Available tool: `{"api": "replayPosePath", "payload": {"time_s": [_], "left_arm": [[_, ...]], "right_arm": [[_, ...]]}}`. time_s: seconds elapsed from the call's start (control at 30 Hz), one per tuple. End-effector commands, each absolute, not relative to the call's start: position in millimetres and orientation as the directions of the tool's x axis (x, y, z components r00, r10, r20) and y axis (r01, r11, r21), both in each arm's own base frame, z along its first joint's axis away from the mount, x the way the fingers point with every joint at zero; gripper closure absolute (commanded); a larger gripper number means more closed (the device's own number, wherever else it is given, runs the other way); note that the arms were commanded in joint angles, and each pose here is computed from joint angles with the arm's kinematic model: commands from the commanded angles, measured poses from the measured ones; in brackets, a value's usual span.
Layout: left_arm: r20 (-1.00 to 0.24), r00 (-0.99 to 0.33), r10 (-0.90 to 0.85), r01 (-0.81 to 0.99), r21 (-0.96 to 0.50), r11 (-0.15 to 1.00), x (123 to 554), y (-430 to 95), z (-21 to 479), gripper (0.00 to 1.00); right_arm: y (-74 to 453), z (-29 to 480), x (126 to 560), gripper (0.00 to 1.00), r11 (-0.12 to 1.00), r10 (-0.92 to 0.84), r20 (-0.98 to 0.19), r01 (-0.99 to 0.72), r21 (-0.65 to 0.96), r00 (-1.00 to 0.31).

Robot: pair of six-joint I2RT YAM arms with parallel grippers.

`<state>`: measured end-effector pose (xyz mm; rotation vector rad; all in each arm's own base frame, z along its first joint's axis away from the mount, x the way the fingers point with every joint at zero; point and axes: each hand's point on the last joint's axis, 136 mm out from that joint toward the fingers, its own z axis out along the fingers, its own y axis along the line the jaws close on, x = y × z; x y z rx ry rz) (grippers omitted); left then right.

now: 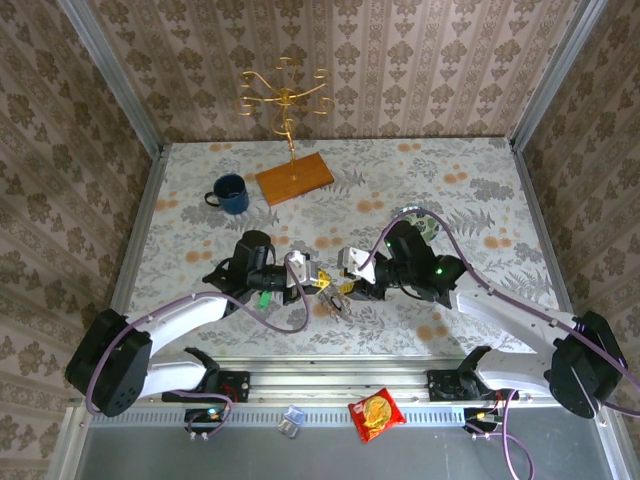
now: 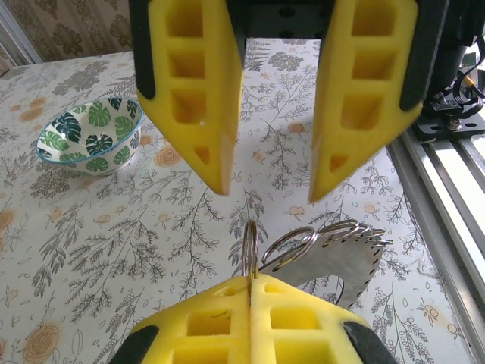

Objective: Put the keys on the keyring

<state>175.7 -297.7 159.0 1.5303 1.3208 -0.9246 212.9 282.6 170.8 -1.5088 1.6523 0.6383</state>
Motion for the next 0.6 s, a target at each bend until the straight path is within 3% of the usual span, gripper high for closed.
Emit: {"api": "replayPosePath", "payload": {"time_s": [0.0, 0.4, 0.57], "left_arm": [[-0.939, 0.159, 0.306, 0.987, 0.152, -0.045, 173.4, -299.6, 171.6, 1.00], [-0.939, 0.164, 0.302, 0.986, 0.156, -0.053, 172.5, -300.6, 173.6, 1.00], [-0.940, 0.166, 0.299, 0.986, 0.158, -0.051, 172.8, -300.8, 175.1, 1.00]], "right_arm": [[290.7, 181.7, 220.1, 0.65, 0.154, -0.574, -0.816, -0.969, -0.193, 0.072], [300.7, 175.0, 224.4, 0.78, 0.120, -0.598, -0.796, -0.972, -0.202, 0.092], [302.5, 172.9, 221.5, 0.88, 0.106, -0.599, -0.796, -0.976, -0.191, 0.091]]}}
